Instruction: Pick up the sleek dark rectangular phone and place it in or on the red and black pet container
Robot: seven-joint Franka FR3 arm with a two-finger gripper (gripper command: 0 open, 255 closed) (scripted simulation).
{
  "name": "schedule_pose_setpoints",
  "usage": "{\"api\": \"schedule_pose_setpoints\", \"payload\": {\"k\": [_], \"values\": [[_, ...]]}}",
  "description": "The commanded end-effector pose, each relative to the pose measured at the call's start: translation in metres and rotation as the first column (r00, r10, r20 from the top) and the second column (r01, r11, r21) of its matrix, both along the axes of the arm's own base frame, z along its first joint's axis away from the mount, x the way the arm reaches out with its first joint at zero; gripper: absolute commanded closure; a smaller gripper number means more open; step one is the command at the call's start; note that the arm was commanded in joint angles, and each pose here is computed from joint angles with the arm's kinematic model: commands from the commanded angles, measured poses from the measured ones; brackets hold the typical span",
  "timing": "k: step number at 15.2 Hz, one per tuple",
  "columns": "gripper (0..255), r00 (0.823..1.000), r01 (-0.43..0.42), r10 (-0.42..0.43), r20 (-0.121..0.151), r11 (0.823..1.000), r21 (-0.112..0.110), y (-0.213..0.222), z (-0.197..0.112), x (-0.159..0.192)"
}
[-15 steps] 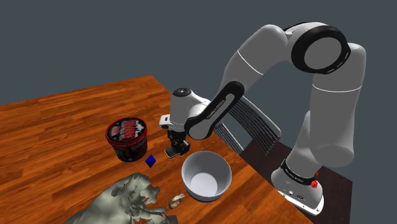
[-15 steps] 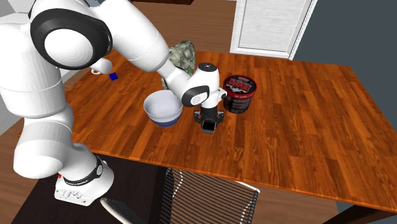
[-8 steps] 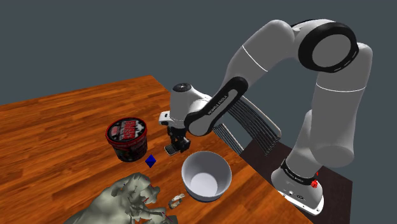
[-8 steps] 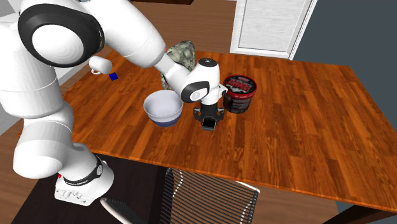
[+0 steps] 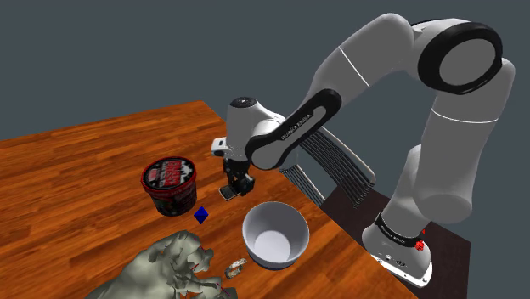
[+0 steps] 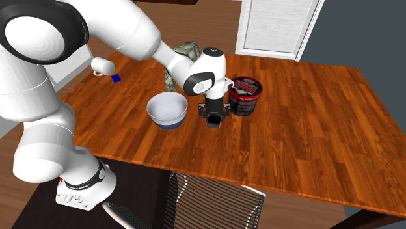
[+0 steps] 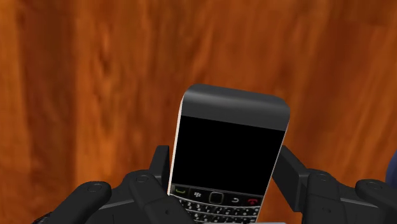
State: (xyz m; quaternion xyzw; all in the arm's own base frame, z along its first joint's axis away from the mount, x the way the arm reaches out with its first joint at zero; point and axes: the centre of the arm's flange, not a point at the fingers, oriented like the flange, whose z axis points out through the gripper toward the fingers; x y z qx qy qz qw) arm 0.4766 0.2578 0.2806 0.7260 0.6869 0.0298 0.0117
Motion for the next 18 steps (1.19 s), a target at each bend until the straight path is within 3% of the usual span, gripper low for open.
{"api": "schedule_pose_setpoints", "payload": {"k": [1,18], "values": [[255,1.000,0.000,0.000,0.000,1.000,0.000,0.000,0.010,0.000],[255,1.000,0.000,0.000,0.000,1.000,0.000,0.000,0.100,0.000]]}}
